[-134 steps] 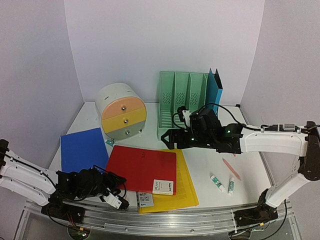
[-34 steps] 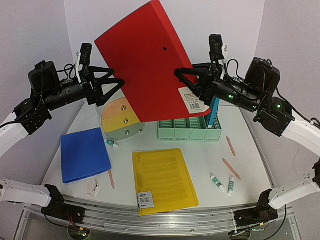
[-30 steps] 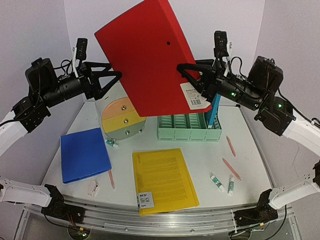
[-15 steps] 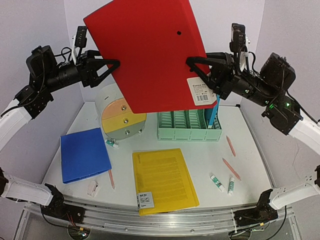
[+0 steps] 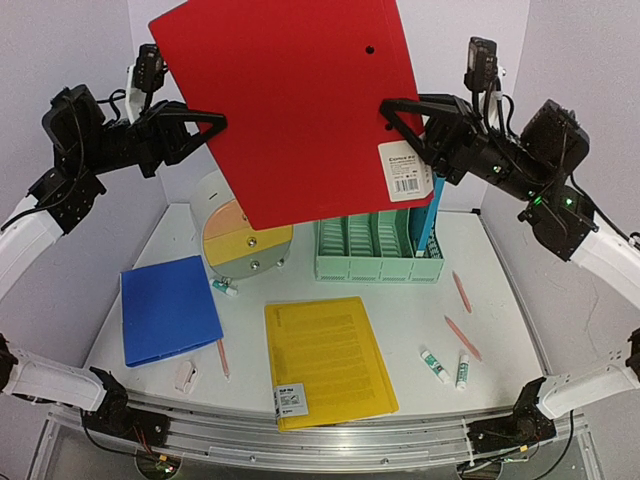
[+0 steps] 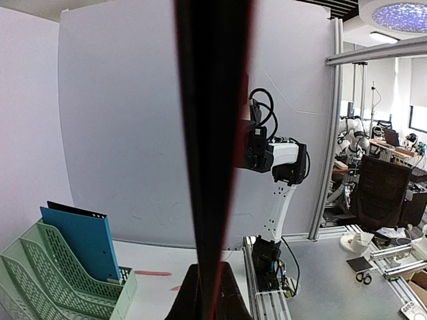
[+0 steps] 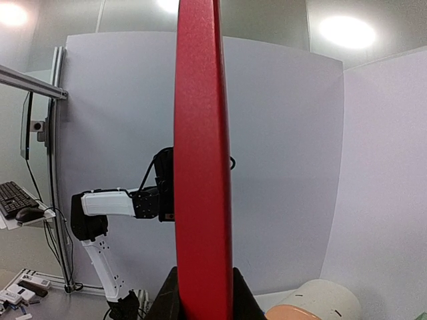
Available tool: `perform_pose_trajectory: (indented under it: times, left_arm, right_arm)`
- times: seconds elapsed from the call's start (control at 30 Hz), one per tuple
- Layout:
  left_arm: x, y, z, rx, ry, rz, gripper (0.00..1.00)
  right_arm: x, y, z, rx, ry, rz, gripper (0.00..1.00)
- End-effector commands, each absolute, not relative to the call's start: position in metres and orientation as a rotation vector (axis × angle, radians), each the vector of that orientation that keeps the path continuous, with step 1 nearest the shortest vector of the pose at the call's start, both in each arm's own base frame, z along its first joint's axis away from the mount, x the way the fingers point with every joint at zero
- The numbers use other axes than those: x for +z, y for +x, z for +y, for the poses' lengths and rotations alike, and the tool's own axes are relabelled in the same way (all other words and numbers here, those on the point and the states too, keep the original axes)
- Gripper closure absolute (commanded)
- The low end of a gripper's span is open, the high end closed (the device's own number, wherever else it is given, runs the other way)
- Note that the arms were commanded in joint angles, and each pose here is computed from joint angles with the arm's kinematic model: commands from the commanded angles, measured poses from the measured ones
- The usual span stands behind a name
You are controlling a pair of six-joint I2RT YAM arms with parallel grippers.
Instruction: Organize the desk
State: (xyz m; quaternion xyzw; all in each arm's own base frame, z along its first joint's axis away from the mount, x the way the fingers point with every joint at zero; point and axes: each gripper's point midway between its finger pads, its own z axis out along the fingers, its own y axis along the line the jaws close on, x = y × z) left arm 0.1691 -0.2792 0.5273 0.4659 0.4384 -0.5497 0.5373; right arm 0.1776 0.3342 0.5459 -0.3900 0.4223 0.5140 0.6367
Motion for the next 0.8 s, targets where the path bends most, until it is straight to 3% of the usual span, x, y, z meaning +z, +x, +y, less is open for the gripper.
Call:
perform_pose_trajectory:
  times: [0.0,0.1,0.17,0.27,0.33,0.43,0.6,0.67,0.7,0.73,0.77]
  left_arm:
    - [0.54,0.164,-0.274,-1.236,1.11,1.016,1.0]
    - [0.517,0.178,-0.275,-1.089,1.135,1.064,1.0]
    - [0.505,0.175,-0.274,-0.999,1.201,1.026,1.0]
    - [0.495,0.171,-0.274,-0.954,1.271,0.998,1.0]
    - [0.492,0.171,-0.275,-0.946,1.286,0.996,1.0]
    - [0.491,0.171,-0.275,-0.939,1.294,0.992,1.0]
    - [0.489,0.174,-0.275,-0.924,1.286,1.002,1.0]
    - [0.49,0.178,-0.275,-0.92,1.264,1.019,1.0]
    - [0.49,0.184,-0.274,-0.901,1.241,1.034,1.0]
    - [0.49,0.189,-0.274,-0.88,1.218,1.046,0.96]
    - [0.492,0.197,-0.272,-0.839,1.179,1.057,0.76]
  right_arm:
    - [0.527,0.205,0.338,1.095,-0.821,1.04,0.46]
    - [0.522,0.214,0.329,0.98,-0.799,1.065,0.2]
    - [0.517,0.218,0.333,0.934,-0.846,1.108,0.12]
    - [0.508,0.22,0.348,0.936,-0.94,1.162,0.13]
    - [0.502,0.223,0.356,0.942,-0.978,1.181,0.22]
    - [0.501,0.223,0.36,0.938,-1.001,1.173,0.48]
    - [0.486,0.221,0.364,0.96,-1.041,1.221,0.75]
    - [0.481,0.222,0.365,0.96,-1.043,1.237,0.99]
    - [0.481,0.224,0.363,0.953,-1.032,1.244,1.0]
    - [0.48,0.227,0.362,0.939,-1.016,1.255,1.0]
    - [0.481,0.231,0.36,0.922,-0.992,1.265,1.0]
